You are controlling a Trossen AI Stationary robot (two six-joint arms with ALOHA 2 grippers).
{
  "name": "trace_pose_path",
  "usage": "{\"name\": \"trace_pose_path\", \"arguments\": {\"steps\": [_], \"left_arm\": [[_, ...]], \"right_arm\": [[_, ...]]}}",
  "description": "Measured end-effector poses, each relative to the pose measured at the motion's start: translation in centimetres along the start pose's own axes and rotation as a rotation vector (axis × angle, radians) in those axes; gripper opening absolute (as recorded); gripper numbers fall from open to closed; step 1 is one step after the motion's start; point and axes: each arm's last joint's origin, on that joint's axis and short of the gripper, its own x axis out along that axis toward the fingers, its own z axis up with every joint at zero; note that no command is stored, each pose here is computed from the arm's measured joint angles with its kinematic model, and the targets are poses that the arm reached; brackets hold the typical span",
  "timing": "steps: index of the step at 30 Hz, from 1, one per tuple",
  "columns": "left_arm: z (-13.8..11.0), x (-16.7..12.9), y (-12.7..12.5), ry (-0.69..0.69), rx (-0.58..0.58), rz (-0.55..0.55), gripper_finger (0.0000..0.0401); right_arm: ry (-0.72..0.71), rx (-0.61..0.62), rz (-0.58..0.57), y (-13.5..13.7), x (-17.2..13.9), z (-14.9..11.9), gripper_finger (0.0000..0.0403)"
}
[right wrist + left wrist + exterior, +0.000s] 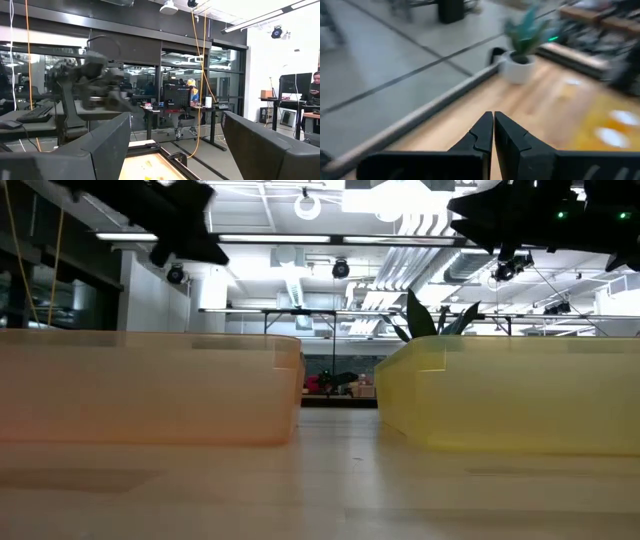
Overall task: Pick and place medicine bottles into bin by pill shape (circle, oval)
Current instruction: Put the top orange capsule bottle into the yellow bin
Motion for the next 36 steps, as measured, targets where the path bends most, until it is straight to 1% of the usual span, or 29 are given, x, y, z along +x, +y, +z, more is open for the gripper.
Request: {"name": "trace_pose_path", "arguments": {"steps": [4,6,9,14,21,24,26,30,36], "left_arm": [[1.6,3.1,1.2,0.054,0.037,0.081,0.0007],[1.8,4.5,1.8,0.090,0.036,0.104,0.0013],[1.5,6.5,2.6,0.149,0.032,0.132,0.0035],[0.1,9.4,3.8,0.251,-0.010,0.126,0.0101],[-2.4,12.4,5.7,0.371,-0.127,0.195,0.0220],[-3.4,13.3,5.9,0.414,-0.137,0.185,0.0261],[-3.9,13.7,5.9,0.437,-0.138,0.177,0.0280],[-4.2,14.0,5.9,0.455,-0.139,0.167,0.0300],[-4.4,14.0,5.7,0.481,-0.177,0.113,0.0301]], "right_arm": [[0.001,-0.001,0.000,0.0,0.0,0.0,0.0301],[0.004,-0.002,0.001,0.0,0.0,0.0,0.0301],[0.004,-0.002,0.001,0.0,0.0,0.0,0.0301],[0.004,-0.002,0.001,0.0,0.0,0.0,0.0301],[0.004,-0.002,0.001,0.0,0.0,0.0,0.0301],[0.004,-0.002,0.001,0.0,0.0,0.0,0.0301],[0.004,-0.002,0.001,0.0,0.0,0.0,0.0301],[0.006,-0.003,0.001,0.0,0.0,-0.1,0.0301],[0.018,-0.006,0.003,0.0,0.0,-0.2,0.0301]]}}
